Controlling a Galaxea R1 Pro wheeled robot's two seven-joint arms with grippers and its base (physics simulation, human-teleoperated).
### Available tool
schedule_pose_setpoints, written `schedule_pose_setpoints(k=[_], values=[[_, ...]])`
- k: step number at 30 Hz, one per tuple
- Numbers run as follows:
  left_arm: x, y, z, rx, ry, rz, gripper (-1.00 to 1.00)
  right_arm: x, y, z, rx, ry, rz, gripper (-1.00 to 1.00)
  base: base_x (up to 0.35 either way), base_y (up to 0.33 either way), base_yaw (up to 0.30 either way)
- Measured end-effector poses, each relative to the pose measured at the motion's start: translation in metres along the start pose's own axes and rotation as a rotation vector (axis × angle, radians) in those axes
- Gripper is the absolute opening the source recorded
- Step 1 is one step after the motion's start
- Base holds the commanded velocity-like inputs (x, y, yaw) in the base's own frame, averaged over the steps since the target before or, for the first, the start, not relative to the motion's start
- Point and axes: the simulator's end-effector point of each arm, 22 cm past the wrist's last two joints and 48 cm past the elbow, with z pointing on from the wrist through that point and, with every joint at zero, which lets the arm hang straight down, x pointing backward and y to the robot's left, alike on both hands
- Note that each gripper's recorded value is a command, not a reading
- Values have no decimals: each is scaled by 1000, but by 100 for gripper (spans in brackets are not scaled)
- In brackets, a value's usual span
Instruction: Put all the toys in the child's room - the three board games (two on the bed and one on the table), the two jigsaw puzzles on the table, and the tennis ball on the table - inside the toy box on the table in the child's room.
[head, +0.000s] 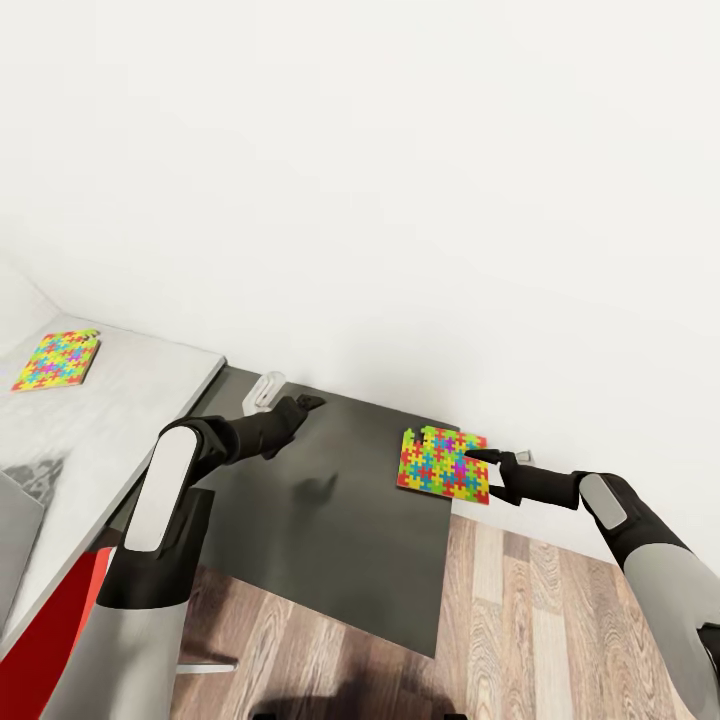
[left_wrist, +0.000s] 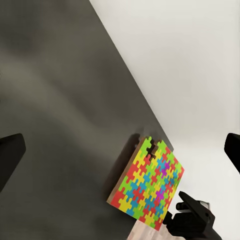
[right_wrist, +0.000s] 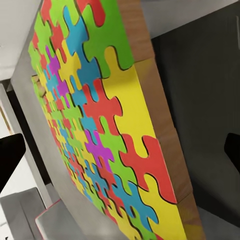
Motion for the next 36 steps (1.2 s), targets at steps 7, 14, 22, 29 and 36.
schedule_pose_setpoints(k=[7, 14, 22, 29, 36], values=[[0, 0, 0, 0, 0, 0, 100, 2, 2, 3, -4, 2, -1, 100, 0, 0, 0], [0, 0, 0, 0, 0, 0, 100, 4, 2, 6, -4, 6, -4, 100, 0, 0, 0], [0, 0, 0, 0, 0, 0, 100, 7, 1, 9, 3, 12, -8, -100, 0, 0, 0], [0, 0, 0, 0, 0, 0, 100, 8, 3, 10, -1, 15, -11, -100, 0, 0, 0], [0, 0, 0, 0, 0, 0, 100, 6, 4, 8, -4, 10, -12, -100, 0, 0, 0]])
